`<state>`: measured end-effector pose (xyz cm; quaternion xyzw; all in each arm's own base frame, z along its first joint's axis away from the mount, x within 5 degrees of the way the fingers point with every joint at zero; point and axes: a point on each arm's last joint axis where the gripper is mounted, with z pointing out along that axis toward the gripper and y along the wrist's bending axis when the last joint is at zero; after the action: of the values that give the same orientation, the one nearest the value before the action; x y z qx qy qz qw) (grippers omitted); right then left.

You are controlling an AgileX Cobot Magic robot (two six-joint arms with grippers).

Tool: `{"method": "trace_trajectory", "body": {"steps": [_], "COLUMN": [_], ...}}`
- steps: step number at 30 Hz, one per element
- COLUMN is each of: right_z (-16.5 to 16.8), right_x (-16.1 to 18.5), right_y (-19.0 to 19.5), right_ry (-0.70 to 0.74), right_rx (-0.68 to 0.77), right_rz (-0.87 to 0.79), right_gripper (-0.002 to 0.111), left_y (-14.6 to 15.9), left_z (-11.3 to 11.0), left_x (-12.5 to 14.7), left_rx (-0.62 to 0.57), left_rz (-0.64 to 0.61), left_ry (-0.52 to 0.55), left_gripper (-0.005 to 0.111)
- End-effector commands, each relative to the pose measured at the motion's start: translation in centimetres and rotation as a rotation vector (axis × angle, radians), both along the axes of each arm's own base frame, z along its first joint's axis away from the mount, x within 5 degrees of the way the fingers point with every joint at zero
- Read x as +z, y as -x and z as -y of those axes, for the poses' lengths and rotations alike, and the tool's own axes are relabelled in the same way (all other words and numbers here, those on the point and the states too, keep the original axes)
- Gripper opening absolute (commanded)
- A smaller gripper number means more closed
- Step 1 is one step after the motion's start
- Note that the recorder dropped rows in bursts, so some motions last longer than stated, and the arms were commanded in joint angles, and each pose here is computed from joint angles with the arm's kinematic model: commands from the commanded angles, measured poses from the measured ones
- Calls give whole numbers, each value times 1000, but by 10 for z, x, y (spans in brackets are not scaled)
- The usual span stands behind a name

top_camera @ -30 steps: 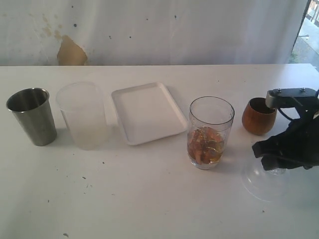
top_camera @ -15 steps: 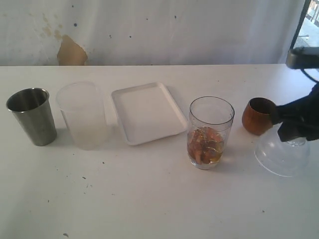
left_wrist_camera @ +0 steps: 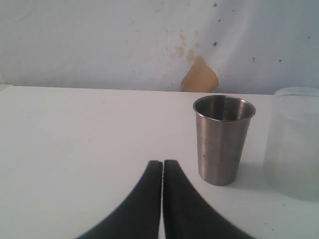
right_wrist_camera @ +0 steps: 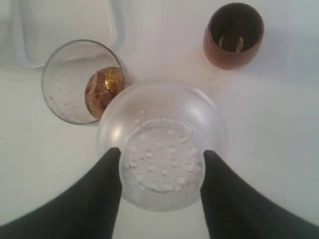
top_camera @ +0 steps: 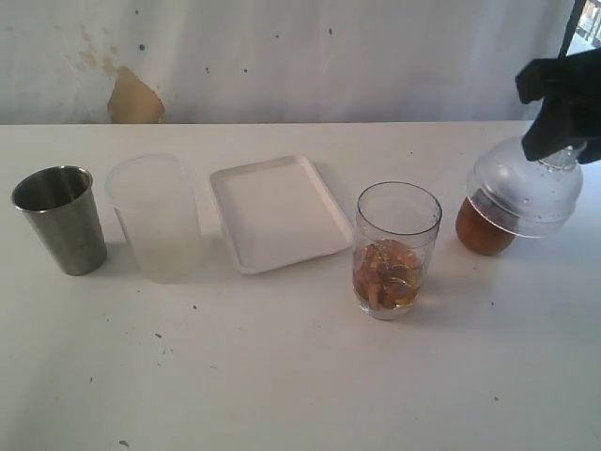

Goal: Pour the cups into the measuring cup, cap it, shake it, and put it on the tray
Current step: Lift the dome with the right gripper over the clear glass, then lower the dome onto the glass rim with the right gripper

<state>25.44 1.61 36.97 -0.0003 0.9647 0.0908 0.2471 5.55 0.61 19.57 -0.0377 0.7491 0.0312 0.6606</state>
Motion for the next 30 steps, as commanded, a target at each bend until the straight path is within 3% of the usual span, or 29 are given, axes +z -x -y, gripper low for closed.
{"method": "trace_trajectory", "body": {"steps": [1, 9, 18, 30], "right_z": [-23, -61, -90, -91], "right_x": [7, 3, -18, -32], "right_y": [-8, -41, -70, -80], "right_ry": [10, 107, 114, 172], "right_rx": [60, 119, 155, 155], "right_rz": [-19, -49, -103, -132], "right_gripper": [0, 0, 0, 0], "left_y": [0, 0, 0, 0], "left_z": [1, 1, 1, 1], "left_x": [-1, -1, -1, -1], "left_rx": [-8, -8, -8, -8], "left_rz": [10, 10, 10, 10], "left_ry": [4, 4, 4, 4], "left_gripper": [1, 1, 1, 1]}}
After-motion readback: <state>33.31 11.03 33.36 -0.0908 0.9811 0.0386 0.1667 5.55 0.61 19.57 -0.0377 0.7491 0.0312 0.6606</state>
